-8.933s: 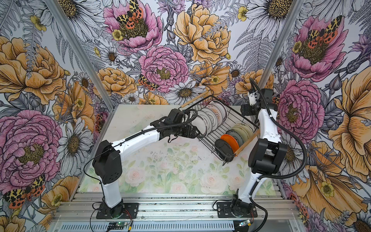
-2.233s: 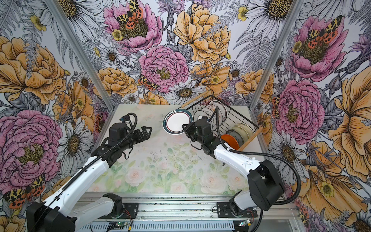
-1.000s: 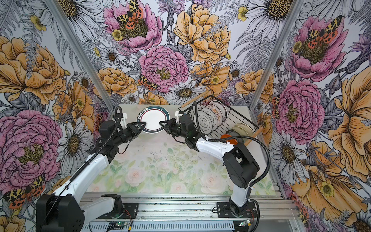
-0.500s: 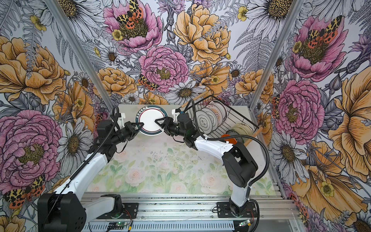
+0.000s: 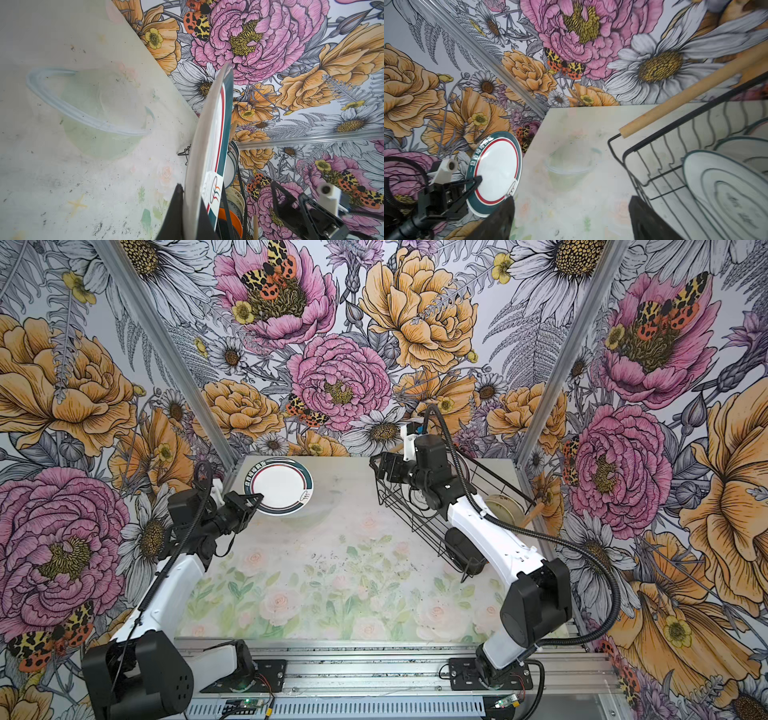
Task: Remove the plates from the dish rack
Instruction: 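Close the left gripper on the plate rim while the right gripper releases it, then lower the green-rimmed plate flat onto the table with the left gripper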
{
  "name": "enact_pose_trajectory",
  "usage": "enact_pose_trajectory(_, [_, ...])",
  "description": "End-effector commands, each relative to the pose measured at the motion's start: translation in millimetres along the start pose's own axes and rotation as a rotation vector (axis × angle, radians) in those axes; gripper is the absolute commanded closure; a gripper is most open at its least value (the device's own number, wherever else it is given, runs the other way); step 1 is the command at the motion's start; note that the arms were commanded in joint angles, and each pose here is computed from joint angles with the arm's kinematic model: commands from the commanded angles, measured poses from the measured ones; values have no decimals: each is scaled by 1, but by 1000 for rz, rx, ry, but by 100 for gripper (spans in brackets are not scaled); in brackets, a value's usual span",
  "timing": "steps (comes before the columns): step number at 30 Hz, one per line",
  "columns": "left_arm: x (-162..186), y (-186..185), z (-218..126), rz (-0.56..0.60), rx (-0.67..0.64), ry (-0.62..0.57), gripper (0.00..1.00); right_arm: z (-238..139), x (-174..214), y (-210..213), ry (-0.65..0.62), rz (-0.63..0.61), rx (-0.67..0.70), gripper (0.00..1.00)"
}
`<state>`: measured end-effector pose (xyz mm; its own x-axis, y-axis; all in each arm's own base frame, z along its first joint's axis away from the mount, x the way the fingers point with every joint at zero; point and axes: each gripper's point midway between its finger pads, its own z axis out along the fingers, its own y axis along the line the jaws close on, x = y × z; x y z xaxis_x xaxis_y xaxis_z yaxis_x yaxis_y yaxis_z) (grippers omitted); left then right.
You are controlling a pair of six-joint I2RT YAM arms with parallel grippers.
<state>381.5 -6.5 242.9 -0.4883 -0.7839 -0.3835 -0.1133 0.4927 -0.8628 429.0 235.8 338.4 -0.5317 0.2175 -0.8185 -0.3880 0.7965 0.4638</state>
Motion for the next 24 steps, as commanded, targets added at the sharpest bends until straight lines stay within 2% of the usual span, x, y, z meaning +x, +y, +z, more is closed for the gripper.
enact_pose_trajectory(1, [-24,19,9,17,-75,-67,100,-36,-7,-58,-38,-163,293,10])
enact_pose_trajectory(4, [-35,42,22,-9,-127,-84,100,-53,-8,-91,-65,-139,417,3])
enact_pose_trajectory(10, [-46,78,55,-52,-178,-58,100,-69,2,-135,-51,-143,584,1])
enact_pose_trajectory(15, [-47,98,80,-48,-191,-4,100,-60,17,-152,61,-171,586,1])
enact_pose_trajectory(20, [-46,124,104,-73,-219,49,100,-45,33,-153,177,-196,492,1])
enact_pose_trajectory(24, [-39,145,120,-102,-226,90,100,-37,44,-155,254,-214,470,1])
